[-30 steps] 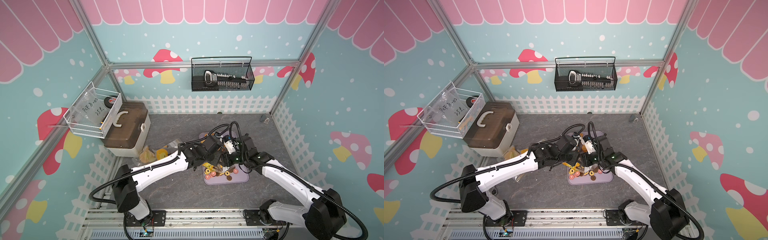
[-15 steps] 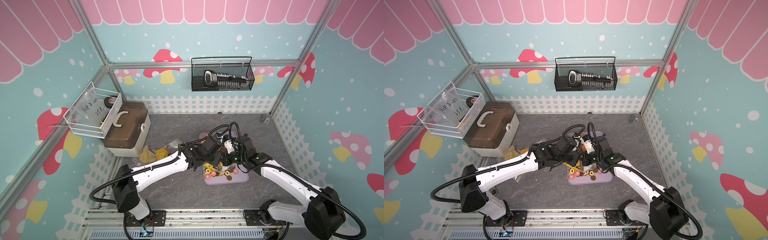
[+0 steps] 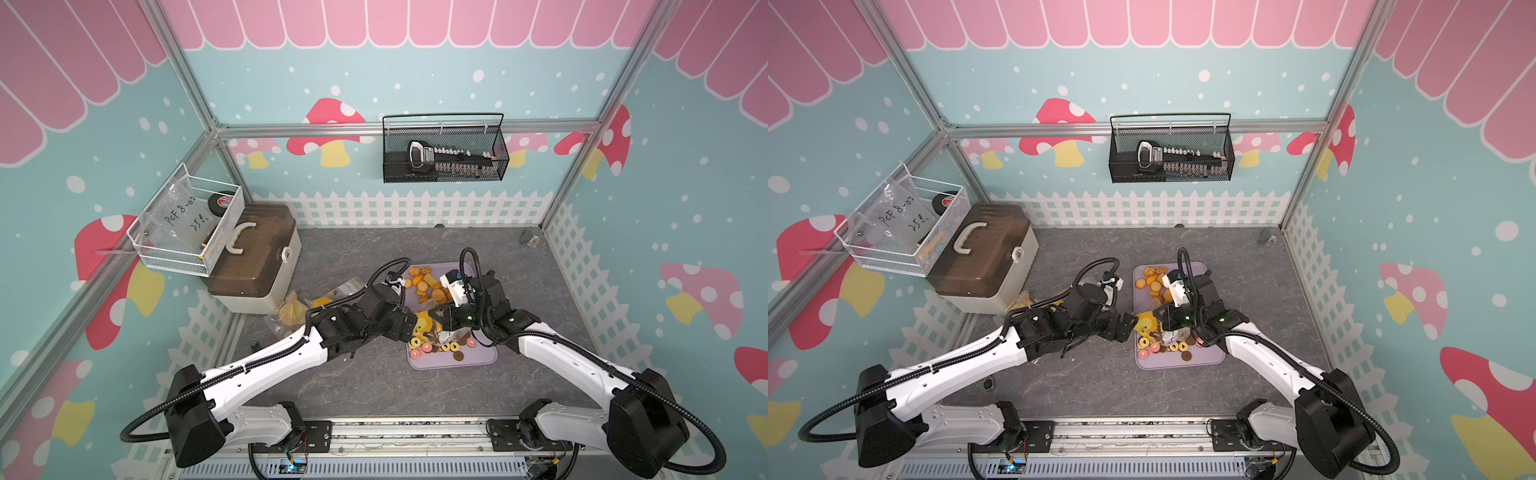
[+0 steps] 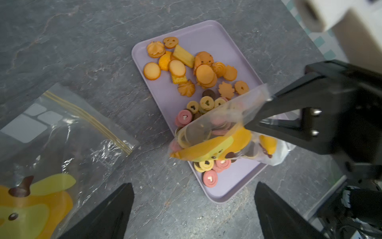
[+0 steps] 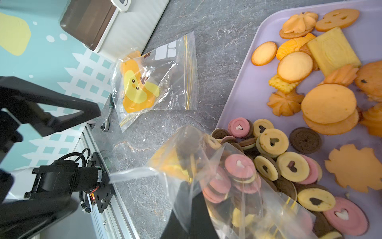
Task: Pour cookies out of the ziploc bag
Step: 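Pour the cookies out of the ziploc bag onto the tray.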
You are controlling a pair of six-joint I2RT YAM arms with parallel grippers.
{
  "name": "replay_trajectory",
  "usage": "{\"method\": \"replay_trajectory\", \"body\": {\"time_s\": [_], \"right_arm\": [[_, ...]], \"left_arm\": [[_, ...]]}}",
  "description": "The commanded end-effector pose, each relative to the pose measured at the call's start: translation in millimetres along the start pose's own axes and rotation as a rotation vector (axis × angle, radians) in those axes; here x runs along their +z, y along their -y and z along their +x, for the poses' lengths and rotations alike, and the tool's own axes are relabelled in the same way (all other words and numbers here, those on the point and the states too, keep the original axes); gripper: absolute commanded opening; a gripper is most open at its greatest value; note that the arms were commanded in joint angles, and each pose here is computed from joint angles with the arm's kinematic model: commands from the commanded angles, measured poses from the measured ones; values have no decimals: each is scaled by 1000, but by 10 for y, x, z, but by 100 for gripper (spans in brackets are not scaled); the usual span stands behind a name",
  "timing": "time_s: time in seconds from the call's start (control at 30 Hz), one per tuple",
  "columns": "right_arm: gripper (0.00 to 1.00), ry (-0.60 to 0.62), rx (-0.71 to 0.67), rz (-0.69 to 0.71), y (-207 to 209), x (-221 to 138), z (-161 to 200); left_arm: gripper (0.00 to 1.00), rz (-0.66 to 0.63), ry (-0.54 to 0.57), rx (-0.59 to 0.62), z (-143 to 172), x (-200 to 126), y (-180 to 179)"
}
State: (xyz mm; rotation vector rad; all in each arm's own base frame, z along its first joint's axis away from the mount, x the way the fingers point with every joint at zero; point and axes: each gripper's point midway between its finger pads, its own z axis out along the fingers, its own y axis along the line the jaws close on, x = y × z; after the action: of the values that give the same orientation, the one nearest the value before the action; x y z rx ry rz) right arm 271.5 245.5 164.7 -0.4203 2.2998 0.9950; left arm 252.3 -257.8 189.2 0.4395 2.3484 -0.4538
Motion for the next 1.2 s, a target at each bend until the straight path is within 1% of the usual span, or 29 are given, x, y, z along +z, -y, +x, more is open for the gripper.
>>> {"method": "replay_trajectory", "body": {"time_s": [0.0,0.13,0.2,0.27,0.37,0.43,0.6,0.67,0.73,0.77,0.83,0.9,0.93,1.0,1.07,1.13,1.17], "right_arm": [[0,31,-8,-19,-46,1,-66],[0,24,-9,-28,-52,9,-38],[0,24,-7,-27,-46,7,-26],[0,24,-5,-25,-40,7,-17],[0,17,-2,-27,-34,19,0],[0,17,1,-28,-35,16,6],[0,21,1,-28,-37,3,-2],[0,20,2,-29,-35,5,-2],[0,16,5,-28,-30,14,13],[0,15,7,-29,-27,16,19],[0,14,10,-29,-25,19,19],[0,15,10,-30,-31,16,17],[0,17,10,-29,-26,14,12],[0,18,13,-28,-24,8,11],[0,21,15,-29,-25,5,-2],[0,21,18,-28,-19,0,0],[0,21,19,-28,-19,1,4]], "left_arm": [[98,5,-15,-29,115,100,-105],[99,47,-16,-45,124,229,-113],[99,72,-17,-29,98,317,-69],[98,132,-9,2,53,385,56],[98,222,25,34,-48,405,232],[96,241,22,52,-73,433,282],[91,216,-12,89,-77,541,278],[84,218,-12,107,-82,568,285],[80,222,-12,122,-85,600,297],[73,227,-12,131,-88,615,310],[49,240,-14,142,-91,645,342],[40,251,-17,148,-99,667,366],[34,253,-21,148,-96,681,371],[30,252,-22,151,-101,701,375],[16,251,-26,153,-97,720,376],[8,253,-29,153,-92,731,380],[1,251,-27,155,-102,731,381]]}}
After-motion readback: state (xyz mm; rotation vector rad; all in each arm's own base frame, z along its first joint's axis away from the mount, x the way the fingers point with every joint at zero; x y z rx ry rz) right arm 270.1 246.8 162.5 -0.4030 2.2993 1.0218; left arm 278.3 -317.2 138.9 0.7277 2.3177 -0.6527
